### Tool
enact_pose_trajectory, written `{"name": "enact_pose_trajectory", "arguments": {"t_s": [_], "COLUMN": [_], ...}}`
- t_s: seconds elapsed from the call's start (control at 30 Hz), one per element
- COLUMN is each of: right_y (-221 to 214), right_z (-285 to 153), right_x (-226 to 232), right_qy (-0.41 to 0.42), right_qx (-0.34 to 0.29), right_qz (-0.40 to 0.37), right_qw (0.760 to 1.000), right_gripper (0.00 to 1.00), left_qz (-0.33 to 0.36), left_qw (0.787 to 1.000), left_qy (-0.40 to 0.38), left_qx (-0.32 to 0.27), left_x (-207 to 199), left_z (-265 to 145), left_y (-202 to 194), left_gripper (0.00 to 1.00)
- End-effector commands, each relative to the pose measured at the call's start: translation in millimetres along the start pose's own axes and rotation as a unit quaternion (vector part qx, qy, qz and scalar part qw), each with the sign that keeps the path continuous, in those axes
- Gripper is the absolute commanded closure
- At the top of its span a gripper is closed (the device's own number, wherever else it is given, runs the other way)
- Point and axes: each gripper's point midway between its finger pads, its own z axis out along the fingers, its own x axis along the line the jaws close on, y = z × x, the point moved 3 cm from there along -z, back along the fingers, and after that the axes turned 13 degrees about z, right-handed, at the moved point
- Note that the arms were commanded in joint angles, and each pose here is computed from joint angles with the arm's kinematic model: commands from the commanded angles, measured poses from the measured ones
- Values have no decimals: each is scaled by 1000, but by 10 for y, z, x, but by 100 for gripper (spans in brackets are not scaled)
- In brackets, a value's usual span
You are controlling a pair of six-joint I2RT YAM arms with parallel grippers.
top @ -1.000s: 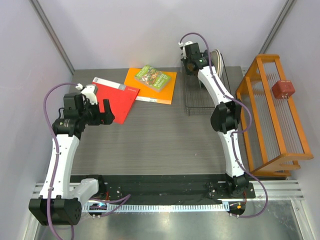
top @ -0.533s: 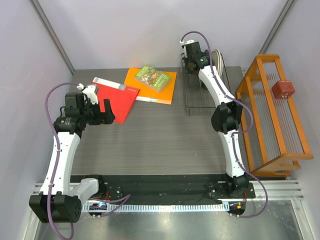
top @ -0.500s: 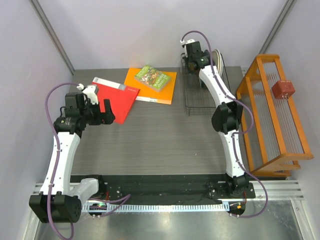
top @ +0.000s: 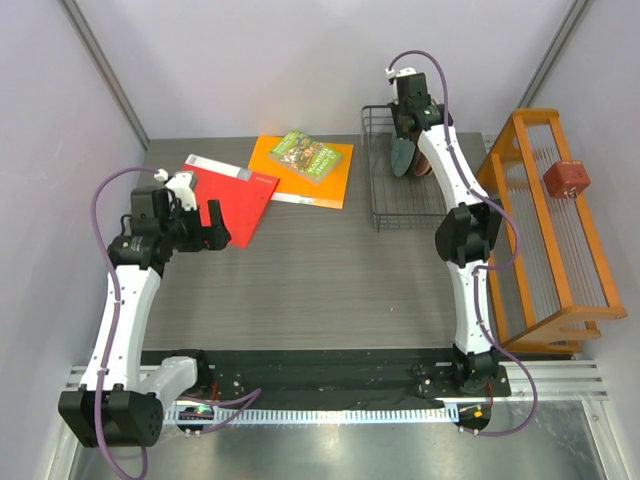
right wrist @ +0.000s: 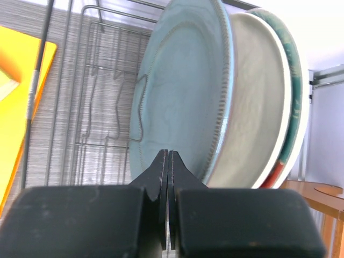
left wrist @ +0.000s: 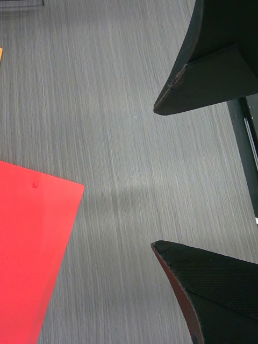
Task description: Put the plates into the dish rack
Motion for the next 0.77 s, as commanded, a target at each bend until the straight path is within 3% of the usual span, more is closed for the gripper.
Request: {"name": "enact_pose_trajectory", "arguments": {"t_s": [0.0,0.07,0.13,0.17,0.2,0.27,0.3,0.33,0.43,0.73], "right_y": [484,600,759,837,891,1010,1027,1102,1050,667], "right_z": [-495,-632,-869,-990,-1122,-1425,-1494,-1676,-1850,-2232], "right_x": [45,100,169,212,295,327,310,239,45,-310], "right_qy": [35,55,93,109,144,173,168,159,83,-13], "right_qx": [-67,-84,-105,-117,-122,-141,-143,-157,-164,-161], "right_qz": [24,31,40,46,60,79,100,135,189,127], "right_qw": [997,994,989,986,980,972,970,965,965,979], "right_gripper": [99,99,81,69,48,26,7,1,0,0], "left_qz": [7,10,14,18,25,32,35,38,37,42], "left_qw": [999,999,998,997,996,994,993,992,991,991], "left_qy": [5,7,12,14,16,15,14,15,16,11], "left_qx": [-37,-45,-58,-68,-83,-102,-110,-119,-124,-129], "left_x": [-21,-28,-23,-22,-28,-42,-53,-56,-53,-40], "left_z": [-128,-188,-244,-273,-336,-403,-439,-473,-493,-439], "left_y": [151,175,235,275,335,412,443,493,541,623], "left_gripper": [0,1,1,0,0,1,1,1,0,1]}}
